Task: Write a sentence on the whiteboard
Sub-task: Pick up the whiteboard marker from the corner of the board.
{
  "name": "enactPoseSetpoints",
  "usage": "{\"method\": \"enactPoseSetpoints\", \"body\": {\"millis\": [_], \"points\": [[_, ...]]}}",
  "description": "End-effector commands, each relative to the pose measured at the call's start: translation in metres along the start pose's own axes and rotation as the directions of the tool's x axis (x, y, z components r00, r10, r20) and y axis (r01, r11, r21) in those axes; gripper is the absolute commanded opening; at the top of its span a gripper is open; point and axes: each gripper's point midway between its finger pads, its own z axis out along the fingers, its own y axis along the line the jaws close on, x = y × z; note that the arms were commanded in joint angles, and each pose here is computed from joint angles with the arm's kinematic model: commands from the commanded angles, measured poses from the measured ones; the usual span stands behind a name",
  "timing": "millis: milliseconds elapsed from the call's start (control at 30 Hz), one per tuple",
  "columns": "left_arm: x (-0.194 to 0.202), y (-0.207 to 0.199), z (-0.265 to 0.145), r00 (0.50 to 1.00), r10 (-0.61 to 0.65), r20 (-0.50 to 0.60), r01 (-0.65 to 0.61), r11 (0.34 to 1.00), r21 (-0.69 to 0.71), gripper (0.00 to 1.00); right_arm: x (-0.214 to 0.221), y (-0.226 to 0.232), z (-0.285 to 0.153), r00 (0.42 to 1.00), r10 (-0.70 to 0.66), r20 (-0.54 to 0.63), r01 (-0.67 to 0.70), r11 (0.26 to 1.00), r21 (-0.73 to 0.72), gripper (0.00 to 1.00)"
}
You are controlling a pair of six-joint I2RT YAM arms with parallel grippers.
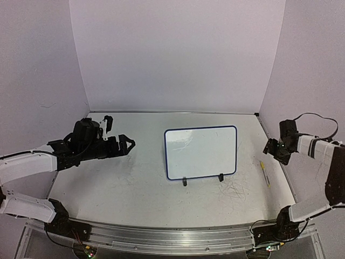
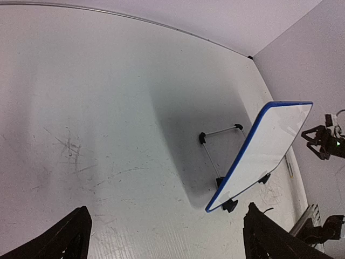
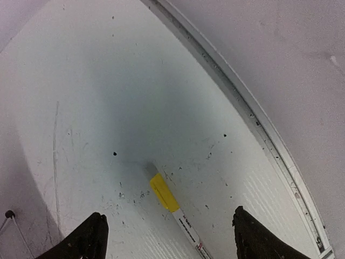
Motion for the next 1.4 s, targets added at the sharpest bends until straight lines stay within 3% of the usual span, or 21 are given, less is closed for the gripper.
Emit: {"method": "enactPoseSetpoints", "body": {"millis": [0, 200, 500, 667, 933, 1367], "points": [[-0.028, -0.037, -0.021, 0.997, 0.046, 0.067, -0.055, 0.988, 0.144, 0.99, 0.002, 0.019, 0.014, 0.981, -0.115, -0.156, 0.106, 0.992, -0.066, 0.79], [-0.018, -0.044, -0.025, 0.998, 0.060, 0.038, -0.066, 0.977, 0.201, 1.00, 0.007, 0.007, 0.040, 0.948, -0.161, -0.275, 0.177, 0.984, 0.033, 0.66], [-0.011, -0.055, -0.041, 0.999, 0.041, 0.017, -0.044, 0.957, 0.285, 0.99, 0.046, -0.011, 0.056, 0.891, -0.172, -0.421, 0.216, 0.975, 0.059, 0.50], [-0.013, -0.059, -0.050, 0.999, 0.026, 0.026, -0.033, 0.950, 0.310, 0.99, 0.051, -0.019, 0.059, 0.885, -0.175, -0.432, 0.235, 0.968, 0.090, 0.47], [-0.016, -0.064, -0.058, 1.000, -0.008, 0.026, -0.001, 0.941, 0.337, 0.99, 0.065, -0.027, 0.072, 0.867, -0.167, -0.469, 0.247, 0.962, 0.114, 0.34], [-0.022, -0.063, -0.064, 0.999, -0.014, 0.034, 0.002, 0.950, 0.311, 0.99, 0.057, -0.026, 0.064, 0.904, -0.175, -0.389, 0.231, 0.967, 0.102, 0.10]]}}
